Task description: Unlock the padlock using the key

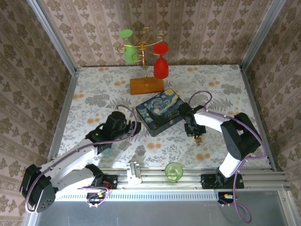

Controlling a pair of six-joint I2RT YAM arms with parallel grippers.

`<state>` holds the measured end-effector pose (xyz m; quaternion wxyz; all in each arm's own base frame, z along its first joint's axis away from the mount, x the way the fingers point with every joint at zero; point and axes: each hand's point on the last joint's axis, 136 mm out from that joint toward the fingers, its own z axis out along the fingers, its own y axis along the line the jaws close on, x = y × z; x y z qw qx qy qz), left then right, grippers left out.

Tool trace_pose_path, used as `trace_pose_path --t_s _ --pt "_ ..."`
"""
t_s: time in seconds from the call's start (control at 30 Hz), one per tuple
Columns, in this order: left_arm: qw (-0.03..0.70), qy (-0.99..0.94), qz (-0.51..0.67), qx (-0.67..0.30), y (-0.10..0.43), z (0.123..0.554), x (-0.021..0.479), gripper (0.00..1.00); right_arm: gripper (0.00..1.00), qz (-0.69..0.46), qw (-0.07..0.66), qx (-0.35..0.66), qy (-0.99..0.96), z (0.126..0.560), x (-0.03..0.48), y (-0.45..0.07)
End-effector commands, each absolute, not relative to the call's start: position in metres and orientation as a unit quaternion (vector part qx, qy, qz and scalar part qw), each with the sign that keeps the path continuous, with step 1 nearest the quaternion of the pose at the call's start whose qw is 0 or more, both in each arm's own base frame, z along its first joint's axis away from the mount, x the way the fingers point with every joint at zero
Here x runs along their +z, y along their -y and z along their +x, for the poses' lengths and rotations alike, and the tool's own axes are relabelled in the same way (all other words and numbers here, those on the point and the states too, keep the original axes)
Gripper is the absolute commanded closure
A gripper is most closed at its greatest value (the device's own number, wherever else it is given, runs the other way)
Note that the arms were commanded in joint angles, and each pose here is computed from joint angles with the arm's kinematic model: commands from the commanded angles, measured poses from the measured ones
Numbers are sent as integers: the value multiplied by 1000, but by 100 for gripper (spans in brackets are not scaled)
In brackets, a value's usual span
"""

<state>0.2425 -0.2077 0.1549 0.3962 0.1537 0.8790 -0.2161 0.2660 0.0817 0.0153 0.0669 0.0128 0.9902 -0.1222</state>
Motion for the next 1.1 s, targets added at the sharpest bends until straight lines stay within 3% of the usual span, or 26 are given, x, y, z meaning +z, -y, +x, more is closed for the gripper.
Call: trace_pose_path --t_s 0.0,0.07,0.2,0.3,0.33,0.4,0.53,0.87,1.07 --pt "401 -882 152 -196 195 243 158 41 78 14 69 -123 -990 266 20 -80" --pt "406 -882 149 -185 188 245 162 37 71 16 81 -123 -989 268 27 -78" --pt "419 -882 136 -168 171 251 172 31 68 16 128 -103 -986 277 52 -82" --pt "442 -879 115 -135 148 262 183 16 51 13 201 -87 -976 290 89 -79" --pt "453 -879 101 -114 135 268 186 5 36 11 233 -70 -970 295 106 -79" --pt "468 -877 82 -78 114 277 188 0 1 22 284 -51 -957 305 129 -70" --pt "489 -870 65 -15 77 297 196 0 0 59 332 -18 -941 327 149 -43" --pt "545 -831 34 106 19 342 182 0 0 107 430 -104 -890 359 136 36" --pt "542 -836 14 90 3 372 141 0 0 115 531 -97 -834 356 128 53"
